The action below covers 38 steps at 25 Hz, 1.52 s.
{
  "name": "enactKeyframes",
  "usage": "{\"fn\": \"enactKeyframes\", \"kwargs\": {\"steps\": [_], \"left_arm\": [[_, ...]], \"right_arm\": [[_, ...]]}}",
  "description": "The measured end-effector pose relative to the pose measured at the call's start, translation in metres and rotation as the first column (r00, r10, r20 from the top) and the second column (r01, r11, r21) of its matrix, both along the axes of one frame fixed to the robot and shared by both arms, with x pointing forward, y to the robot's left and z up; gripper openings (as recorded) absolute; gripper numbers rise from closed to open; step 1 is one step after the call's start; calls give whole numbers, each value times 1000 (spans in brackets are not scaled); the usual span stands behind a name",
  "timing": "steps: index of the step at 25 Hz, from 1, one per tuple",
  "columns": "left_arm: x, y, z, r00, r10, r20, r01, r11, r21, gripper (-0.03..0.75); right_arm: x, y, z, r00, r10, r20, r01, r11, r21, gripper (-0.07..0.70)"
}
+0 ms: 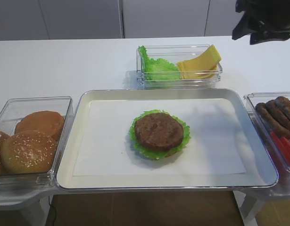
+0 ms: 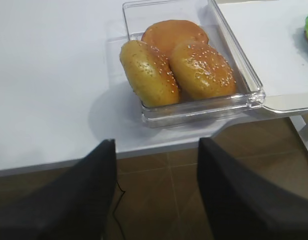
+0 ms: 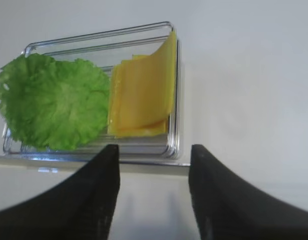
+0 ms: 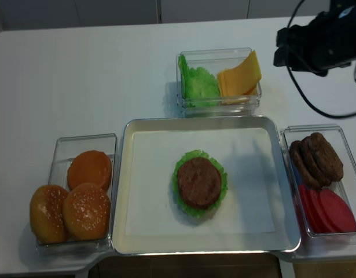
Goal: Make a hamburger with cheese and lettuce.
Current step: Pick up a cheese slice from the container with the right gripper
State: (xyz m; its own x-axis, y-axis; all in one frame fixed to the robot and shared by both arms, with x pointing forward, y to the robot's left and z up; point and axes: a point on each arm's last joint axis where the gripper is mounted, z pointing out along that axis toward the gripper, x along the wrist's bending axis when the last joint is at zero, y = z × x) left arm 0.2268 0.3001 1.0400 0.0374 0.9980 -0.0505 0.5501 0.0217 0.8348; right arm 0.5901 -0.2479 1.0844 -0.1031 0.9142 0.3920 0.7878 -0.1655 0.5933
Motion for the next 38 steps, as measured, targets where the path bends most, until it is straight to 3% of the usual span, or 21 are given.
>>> {"fn": "enactKeyframes", "kwargs": {"steps": [8, 16, 29, 38], "left_arm": [[0, 0, 0, 1000, 0, 0, 0, 1000, 0, 387], [0, 0, 0, 1000, 0, 0, 0, 1000, 0, 387], [0, 0, 0, 1000, 0, 0, 0, 1000, 0, 387], [0, 0, 0, 1000, 0, 0, 0, 1000, 0, 387]], "right_arm": [[63, 5, -34, 999, 10, -54, -10, 1000, 4, 321], [88, 8, -66, 992, 29, -126, -27, 999, 19, 297], [86, 12, -67, 986, 72, -150, -65, 997, 52, 213], [85, 13, -67, 984, 78, -159, -71, 996, 54, 63]]}}
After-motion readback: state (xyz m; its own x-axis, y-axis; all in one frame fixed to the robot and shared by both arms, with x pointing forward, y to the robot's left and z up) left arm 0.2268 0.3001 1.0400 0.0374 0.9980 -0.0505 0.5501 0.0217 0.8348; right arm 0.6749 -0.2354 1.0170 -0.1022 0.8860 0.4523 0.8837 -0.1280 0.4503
